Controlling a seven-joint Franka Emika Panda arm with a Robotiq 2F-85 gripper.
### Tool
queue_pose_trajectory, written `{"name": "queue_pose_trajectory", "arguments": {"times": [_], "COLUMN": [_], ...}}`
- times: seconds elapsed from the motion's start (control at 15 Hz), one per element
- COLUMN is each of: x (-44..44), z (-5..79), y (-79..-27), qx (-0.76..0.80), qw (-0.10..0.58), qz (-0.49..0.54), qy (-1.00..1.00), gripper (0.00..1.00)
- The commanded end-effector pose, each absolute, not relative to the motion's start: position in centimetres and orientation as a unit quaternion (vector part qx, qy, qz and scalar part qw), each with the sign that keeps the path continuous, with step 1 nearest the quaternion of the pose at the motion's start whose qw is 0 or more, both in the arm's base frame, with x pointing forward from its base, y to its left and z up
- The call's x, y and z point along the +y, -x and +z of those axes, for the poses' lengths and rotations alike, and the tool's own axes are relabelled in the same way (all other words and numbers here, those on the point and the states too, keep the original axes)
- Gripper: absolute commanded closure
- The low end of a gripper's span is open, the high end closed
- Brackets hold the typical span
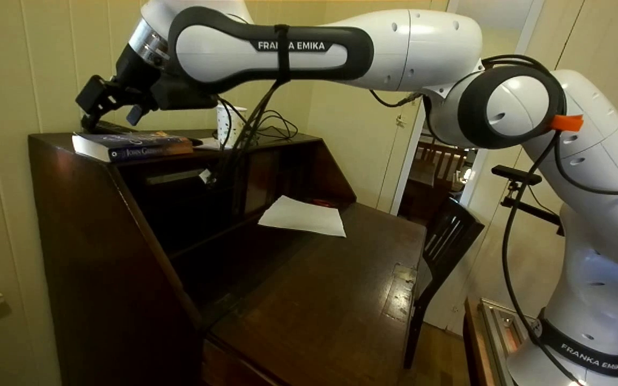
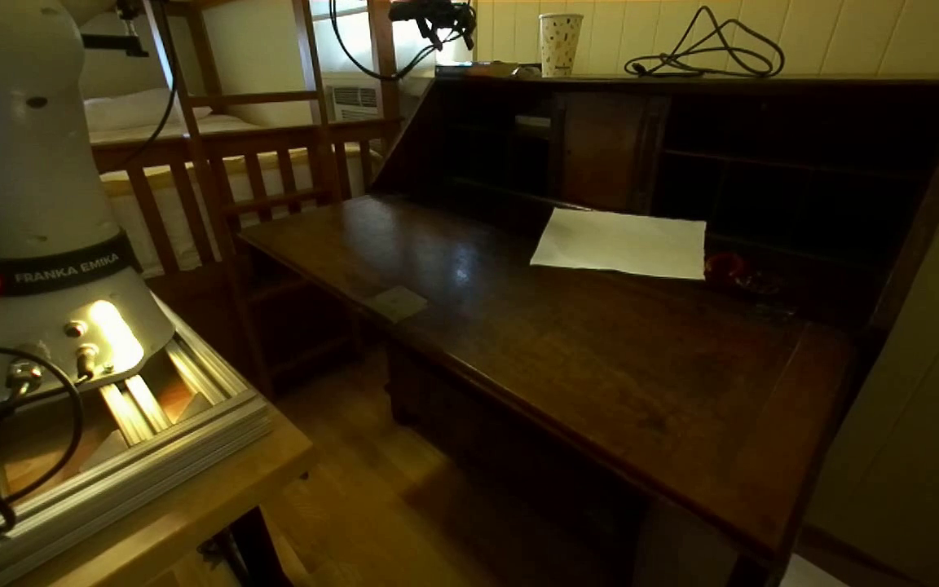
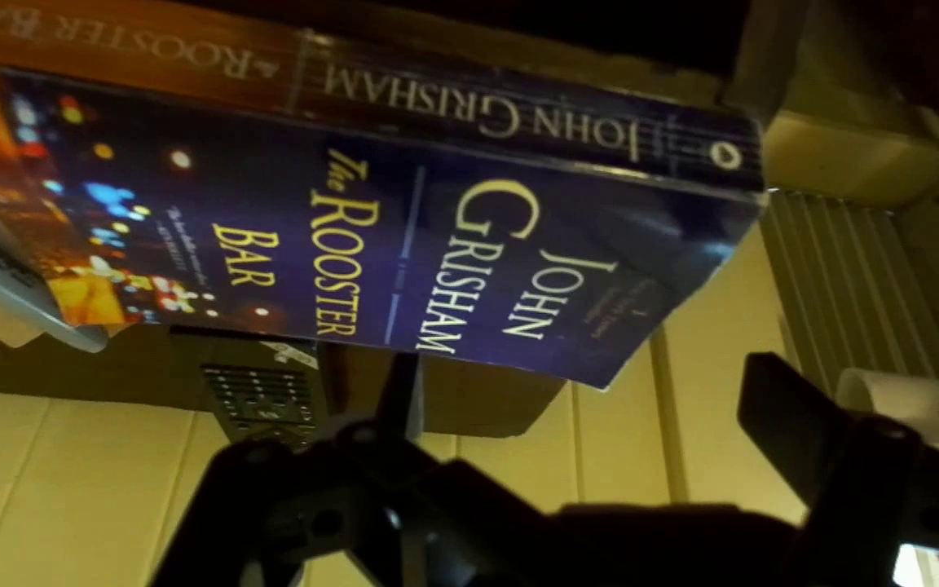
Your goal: Take the book off of the shelf and place it the desk
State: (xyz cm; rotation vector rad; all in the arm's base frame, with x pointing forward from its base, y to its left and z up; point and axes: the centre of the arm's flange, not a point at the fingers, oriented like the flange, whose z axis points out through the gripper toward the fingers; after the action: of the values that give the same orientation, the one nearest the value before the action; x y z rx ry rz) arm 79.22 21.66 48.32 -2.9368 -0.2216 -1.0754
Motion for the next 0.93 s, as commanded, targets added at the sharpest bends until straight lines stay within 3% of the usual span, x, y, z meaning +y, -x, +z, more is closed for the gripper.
{"name": "queue_pose_trajectory", "arguments": {"times": [0.0, 0.53, 0.87], "x": [21.5, 19.9, 19.5], "z": [49.9, 49.2, 48.0], "y": [-80.3, -81.7, -80.4], "qx": [-0.061, 0.052, 0.036], "qw": [0.071, 0.019, 0.029], "qz": [-0.356, -0.354, -0.33], "qy": [0.93, 0.934, 0.943], "gripper": [0.0, 0.0, 0.0]}}
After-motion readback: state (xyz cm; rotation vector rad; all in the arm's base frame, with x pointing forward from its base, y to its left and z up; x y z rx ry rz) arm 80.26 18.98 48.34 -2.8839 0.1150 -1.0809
